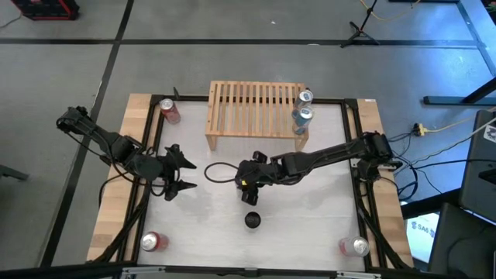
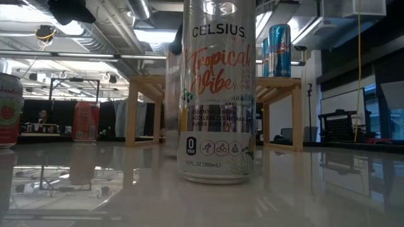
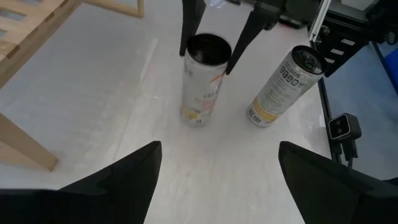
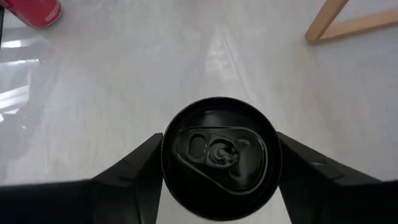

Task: Place canned beverage on shelf
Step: Put the top white and yellow soda can on the shelf

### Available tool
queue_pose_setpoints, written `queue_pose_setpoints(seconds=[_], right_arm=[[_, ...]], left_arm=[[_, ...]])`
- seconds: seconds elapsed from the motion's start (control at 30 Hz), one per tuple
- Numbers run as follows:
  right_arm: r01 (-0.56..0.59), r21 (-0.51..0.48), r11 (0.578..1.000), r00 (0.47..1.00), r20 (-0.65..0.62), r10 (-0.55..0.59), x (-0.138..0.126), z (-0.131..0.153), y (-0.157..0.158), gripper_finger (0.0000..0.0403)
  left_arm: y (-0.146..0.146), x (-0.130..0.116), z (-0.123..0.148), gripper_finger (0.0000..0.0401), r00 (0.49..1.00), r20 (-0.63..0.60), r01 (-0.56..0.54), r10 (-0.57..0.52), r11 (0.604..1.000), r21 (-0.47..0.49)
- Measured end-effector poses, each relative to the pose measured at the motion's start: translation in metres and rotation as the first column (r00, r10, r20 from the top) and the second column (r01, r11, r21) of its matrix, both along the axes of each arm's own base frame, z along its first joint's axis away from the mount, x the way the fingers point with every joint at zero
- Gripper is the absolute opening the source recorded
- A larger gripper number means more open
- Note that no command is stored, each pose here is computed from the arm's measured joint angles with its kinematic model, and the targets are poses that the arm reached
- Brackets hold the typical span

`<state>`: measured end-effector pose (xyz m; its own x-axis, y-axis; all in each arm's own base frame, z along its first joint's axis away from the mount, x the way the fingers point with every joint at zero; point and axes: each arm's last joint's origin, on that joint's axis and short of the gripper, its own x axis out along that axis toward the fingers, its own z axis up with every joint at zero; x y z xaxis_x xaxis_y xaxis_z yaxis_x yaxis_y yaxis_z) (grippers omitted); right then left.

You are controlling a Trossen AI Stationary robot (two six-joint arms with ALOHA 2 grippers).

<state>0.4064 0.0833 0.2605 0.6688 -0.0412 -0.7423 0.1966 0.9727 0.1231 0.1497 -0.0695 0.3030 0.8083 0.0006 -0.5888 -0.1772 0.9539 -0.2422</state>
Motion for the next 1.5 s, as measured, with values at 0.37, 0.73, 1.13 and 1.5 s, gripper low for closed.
queue_pose_setpoints(seconds=[0.37, 0.73, 1.13, 1.5], right_arm=[[-0.058, -0.062, 0.996, 0.997, 0.051, 0.061, -0.009, 0.101, -0.002, 0.0233], [0.010, -0.155, 0.988, 0.993, 0.115, 0.008, -0.043, 0.185, -0.024, 0.0234], [0.158, -0.215, 0.964, 0.980, 0.151, -0.127, -0.089, 0.223, -0.076, 0.0234], [0.190, -0.275, 0.943, 0.980, 0.003, -0.197, -0.113, 0.220, -0.143, 0.0234]], left_arm=[[0.000, 0.000, 0.000, 0.0318, 1.000, 0.001, -0.001, 0.001, 1.000, 0.000], [0.000, 0.000, 0.000, 0.0318, 1.000, 0.001, -0.005, 0.005, 1.000, -0.005], [0.000, 0.000, 0.000, 0.0318, 1.000, -0.001, -0.018, 0.018, 1.000, -0.022], [0.000, 0.000, 0.000, 0.0318, 1.000, 0.000, -0.018, 0.018, 1.000, -0.020]])
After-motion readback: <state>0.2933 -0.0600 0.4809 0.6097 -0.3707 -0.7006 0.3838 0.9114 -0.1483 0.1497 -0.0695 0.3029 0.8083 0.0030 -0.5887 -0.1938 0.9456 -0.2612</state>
